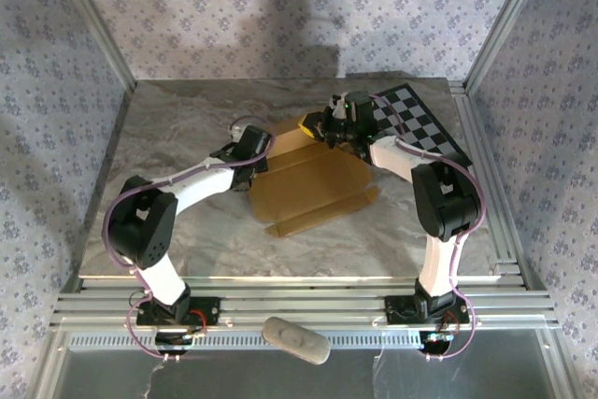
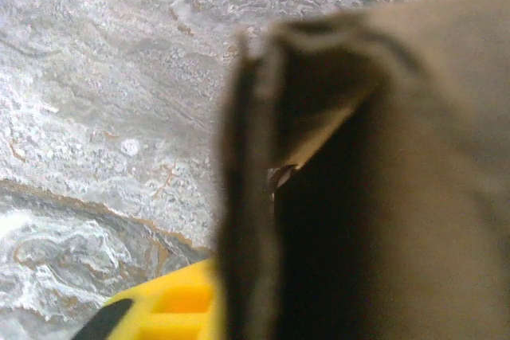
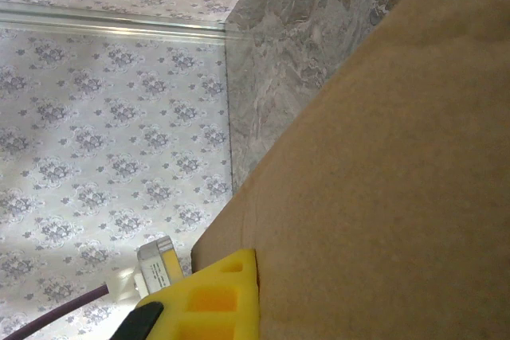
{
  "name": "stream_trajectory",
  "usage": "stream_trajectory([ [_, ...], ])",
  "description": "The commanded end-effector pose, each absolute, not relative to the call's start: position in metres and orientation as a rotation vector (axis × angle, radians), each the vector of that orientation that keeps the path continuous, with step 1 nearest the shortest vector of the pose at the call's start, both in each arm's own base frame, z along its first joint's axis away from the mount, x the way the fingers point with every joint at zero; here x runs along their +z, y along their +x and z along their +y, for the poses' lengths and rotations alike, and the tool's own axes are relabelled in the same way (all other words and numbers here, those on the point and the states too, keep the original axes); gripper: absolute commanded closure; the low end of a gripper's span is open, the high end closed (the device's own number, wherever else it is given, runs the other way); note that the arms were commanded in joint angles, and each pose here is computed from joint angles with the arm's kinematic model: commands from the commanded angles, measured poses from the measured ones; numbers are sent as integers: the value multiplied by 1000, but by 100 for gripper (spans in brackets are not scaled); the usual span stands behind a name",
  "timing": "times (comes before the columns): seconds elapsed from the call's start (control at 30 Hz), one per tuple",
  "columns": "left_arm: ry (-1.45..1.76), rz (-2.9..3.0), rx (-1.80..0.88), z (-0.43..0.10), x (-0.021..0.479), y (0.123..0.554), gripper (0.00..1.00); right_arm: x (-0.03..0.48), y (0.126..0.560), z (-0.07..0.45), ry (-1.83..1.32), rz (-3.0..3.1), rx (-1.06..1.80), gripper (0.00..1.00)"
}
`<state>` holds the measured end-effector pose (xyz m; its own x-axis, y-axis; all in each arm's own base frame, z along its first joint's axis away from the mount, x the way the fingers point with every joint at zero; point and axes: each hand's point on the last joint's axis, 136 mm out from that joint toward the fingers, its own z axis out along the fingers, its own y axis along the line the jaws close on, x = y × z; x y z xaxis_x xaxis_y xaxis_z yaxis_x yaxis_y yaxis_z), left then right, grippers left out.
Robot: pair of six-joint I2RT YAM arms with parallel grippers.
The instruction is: Fold the paper box
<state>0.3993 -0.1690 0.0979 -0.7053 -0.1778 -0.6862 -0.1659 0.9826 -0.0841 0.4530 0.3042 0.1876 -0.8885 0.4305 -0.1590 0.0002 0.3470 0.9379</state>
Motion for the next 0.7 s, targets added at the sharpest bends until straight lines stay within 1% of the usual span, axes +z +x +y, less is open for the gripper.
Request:
stream_trajectory([
  [0.0, -268, 2411, 75, -157, 78, 397, 73, 180, 438, 315, 362, 2335, 1601, 100],
  [0.27, -274, 2429, 93, -158, 62, 408, 73, 180, 438, 314, 379, 2353, 1597, 100],
  [0.3, -280, 2432, 95, -158, 60, 410, 74, 179, 438, 314, 387, 2358, 1594, 100],
  [0.37, -293, 2443, 110, -156, 55, 411, 80, 180, 438, 313, 397, 2361, 1589, 100],
  [0.47, -340, 2455, 142, -150, 48, 411, 96, 181, 441, 312, 425, 2364, 1585, 100],
  [0.5, -360, 2459, 151, -147, 46, 411, 99, 181, 441, 312, 434, 2366, 1584, 100],
  [0.53, -377, 2461, 161, -144, 45, 411, 100, 181, 441, 313, 441, 2366, 1581, 100],
  [0.67, -417, 2462, 218, -136, 43, 411, 100, 182, 443, 312, 470, 2366, 1577, 100],
])
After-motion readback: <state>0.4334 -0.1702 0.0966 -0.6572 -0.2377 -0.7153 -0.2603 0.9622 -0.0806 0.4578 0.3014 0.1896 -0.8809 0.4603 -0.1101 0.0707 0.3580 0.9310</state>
